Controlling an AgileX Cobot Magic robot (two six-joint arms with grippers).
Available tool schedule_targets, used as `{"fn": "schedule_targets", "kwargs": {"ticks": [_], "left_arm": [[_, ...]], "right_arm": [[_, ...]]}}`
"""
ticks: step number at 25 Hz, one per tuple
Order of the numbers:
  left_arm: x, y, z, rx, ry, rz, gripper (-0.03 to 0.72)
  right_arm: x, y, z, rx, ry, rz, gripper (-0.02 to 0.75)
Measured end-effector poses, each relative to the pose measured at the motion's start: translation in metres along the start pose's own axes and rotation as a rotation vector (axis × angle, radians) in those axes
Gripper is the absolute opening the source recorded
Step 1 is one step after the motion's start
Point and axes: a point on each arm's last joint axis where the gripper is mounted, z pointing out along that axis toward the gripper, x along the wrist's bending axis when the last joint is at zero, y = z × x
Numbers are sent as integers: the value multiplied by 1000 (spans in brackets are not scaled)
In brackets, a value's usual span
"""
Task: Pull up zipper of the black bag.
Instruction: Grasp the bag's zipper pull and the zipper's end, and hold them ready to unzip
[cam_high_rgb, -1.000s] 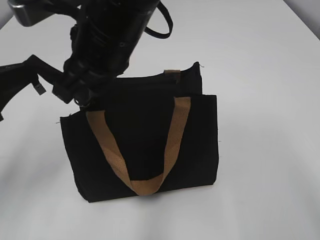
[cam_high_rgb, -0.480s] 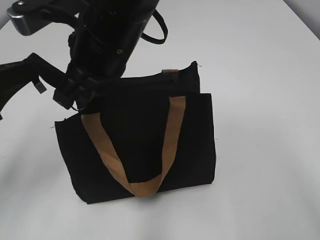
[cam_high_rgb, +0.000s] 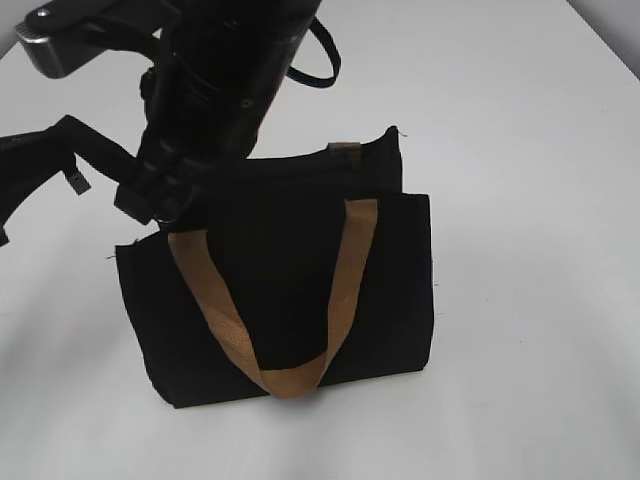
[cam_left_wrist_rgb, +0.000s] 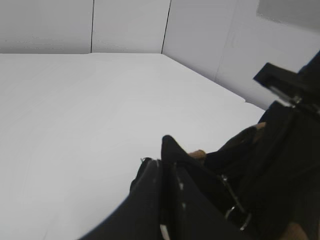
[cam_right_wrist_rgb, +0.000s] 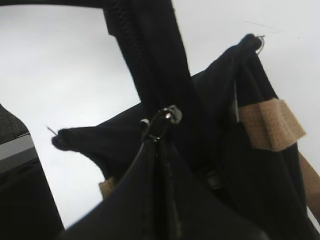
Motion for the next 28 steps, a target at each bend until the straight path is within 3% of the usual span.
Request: {"fn": "schedule_targets", "kwargs": {"ticks": [9, 14, 23, 25, 28], "left_arm": [[6, -7, 0, 75, 66, -11, 4], [7, -9, -1, 98, 78, -9, 4], [9, -9, -1, 96, 102, -29, 4], [9, -9, -1, 94, 102, -31, 4], [8, -6, -1, 68, 86, -31, 4]], "right_arm": [[3, -1, -27, -3, -22, -33, -1], [0, -6, -27, 55, -59, -54, -1], [-36, -27, -35, 155, -104, 68, -1], [-37, -27, -36, 139, -80, 82, -1], [-26, -19, -35, 61, 46, 69, -1]]}}
